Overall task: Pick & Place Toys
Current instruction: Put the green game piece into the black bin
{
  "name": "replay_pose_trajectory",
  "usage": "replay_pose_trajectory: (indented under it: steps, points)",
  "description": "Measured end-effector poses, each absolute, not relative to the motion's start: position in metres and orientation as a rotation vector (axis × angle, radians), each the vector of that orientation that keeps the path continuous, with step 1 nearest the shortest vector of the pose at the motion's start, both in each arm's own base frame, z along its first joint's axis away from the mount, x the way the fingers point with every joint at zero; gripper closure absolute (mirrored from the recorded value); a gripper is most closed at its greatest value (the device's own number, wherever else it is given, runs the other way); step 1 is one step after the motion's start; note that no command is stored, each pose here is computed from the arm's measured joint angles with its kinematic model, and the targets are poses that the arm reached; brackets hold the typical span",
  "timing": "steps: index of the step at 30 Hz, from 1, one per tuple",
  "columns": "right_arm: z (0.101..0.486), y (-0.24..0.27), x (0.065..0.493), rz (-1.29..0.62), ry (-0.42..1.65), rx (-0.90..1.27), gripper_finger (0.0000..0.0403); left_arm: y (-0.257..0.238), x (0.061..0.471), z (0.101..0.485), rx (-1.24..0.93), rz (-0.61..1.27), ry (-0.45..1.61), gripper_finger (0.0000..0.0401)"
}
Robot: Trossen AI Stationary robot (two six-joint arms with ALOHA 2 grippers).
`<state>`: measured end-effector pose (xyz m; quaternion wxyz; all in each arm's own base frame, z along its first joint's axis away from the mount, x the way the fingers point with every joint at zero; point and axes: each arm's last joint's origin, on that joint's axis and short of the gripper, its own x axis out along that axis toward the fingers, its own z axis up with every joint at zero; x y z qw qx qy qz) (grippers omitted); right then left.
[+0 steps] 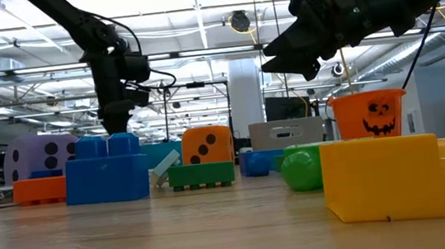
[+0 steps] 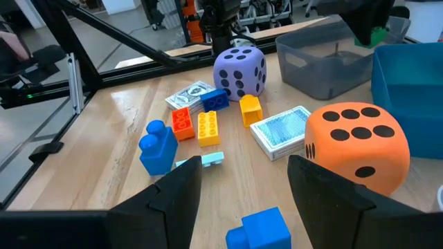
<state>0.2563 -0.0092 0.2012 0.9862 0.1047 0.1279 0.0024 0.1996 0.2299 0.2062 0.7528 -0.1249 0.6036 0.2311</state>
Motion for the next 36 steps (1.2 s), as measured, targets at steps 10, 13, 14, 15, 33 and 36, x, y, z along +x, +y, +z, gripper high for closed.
replay_pose_trajectory:
  steps: [10,13,14,15,33,36]
  points:
    - [0.2012,-0.0092,0.2563,0.005,0.257,0.210,0.0195,0.2352,0.1952,0.1976,-0.230,0.514,1.290,0.0236]
    - [0.2012,-0.0092,0.2563,0.003,0.257,0.210,0.0195,0.2364,0.1961,0.1981,-0.214,0.515,1.279,0.0223]
    - [0.2012,-0.0093,0.2563,0.000,0.256,0.210,0.0195,0.2366,0.1962,0.1981,-0.209,0.513,1.277,0.0222]
    - [0.2012,-0.0097,0.2563,-0.015,0.255,0.208,0.0195,0.2368,0.1964,0.1982,-0.206,0.513,1.276,0.0223]
    - [0.2012,-0.0107,0.2563,-0.053,0.251,0.253,0.0195,0.2374,0.1969,0.1985,-0.198,0.513,1.270,0.0240]
    - [0.2012,-0.0107,0.2563,-0.053,0.251,0.252,0.0195,0.2373,0.1968,0.1983,-0.195,0.509,1.273,0.0248]
